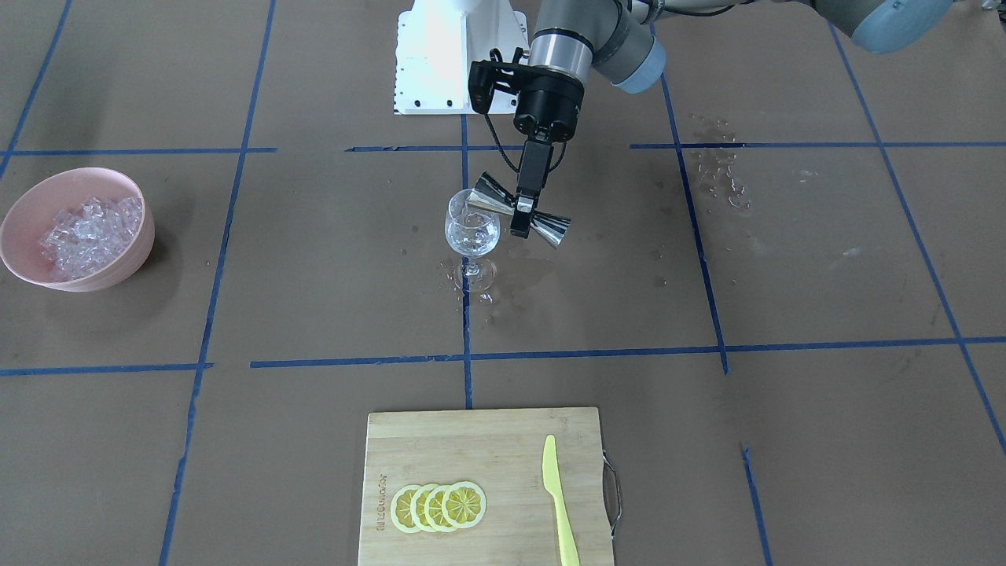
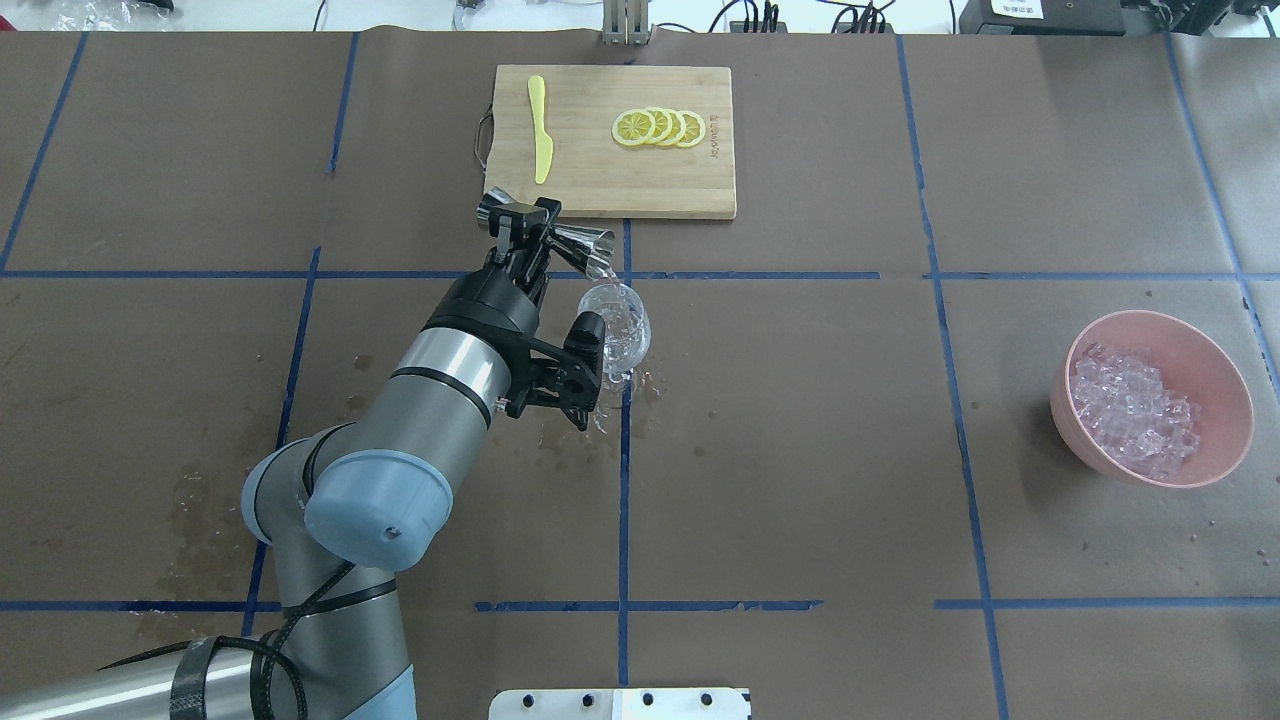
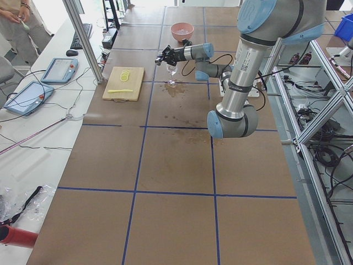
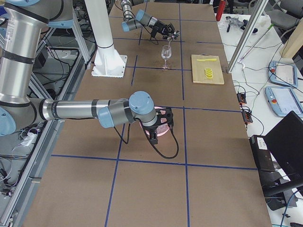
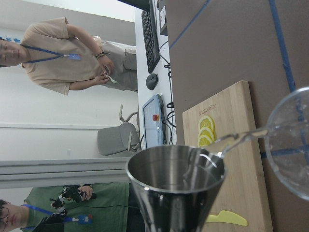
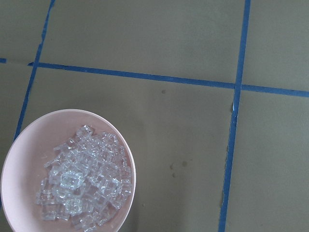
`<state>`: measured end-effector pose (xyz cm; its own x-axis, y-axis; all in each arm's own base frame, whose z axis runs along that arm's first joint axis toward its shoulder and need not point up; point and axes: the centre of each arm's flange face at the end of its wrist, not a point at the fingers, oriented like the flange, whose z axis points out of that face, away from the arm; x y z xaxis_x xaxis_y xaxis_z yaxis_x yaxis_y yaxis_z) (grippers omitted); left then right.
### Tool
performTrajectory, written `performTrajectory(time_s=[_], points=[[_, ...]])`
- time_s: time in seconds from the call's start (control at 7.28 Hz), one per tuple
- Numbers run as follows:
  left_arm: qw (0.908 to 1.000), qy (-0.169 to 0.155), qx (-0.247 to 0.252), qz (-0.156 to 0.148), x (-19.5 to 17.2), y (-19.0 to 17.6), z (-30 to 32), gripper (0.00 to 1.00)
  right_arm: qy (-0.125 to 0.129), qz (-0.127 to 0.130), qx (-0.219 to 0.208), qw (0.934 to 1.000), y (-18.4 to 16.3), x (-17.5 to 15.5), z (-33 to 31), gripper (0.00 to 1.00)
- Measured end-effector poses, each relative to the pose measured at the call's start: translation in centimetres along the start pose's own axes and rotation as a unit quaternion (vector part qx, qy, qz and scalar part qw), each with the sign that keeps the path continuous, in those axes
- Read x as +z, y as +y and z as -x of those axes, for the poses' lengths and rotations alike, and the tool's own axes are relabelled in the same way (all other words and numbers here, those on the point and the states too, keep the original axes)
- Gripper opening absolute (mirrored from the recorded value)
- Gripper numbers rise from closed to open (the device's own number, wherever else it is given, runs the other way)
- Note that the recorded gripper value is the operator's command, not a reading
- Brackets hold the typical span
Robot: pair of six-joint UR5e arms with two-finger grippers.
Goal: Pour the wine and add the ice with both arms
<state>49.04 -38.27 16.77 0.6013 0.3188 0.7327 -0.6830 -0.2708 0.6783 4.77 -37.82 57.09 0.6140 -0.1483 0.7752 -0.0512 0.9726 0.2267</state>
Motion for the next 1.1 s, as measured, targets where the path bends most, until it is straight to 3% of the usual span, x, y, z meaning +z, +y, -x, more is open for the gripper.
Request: performTrajectory(time_s=[0.69,0.82,1.1], points=[[0.9964,-0.004,0.085,-0.003,-0.1,-0.3,0.1,0.0,0.0,-0.003,0.003,1.0,0.1,-0.3,-0.1,1.0],[0.9981,-0.019,0.058,-0.013,-0.4,0.1,0.8,0.0,0.0,-0.003,0.004,1.0,0.1,-0.3,-0.2,1.0],[0.9958,-0.043,-0.075,-0.029,-0.7,2.7,1.0,0.0,0.001,-0.003,0.005,1.0,0.2,-0.3,-0.3,1.0]])
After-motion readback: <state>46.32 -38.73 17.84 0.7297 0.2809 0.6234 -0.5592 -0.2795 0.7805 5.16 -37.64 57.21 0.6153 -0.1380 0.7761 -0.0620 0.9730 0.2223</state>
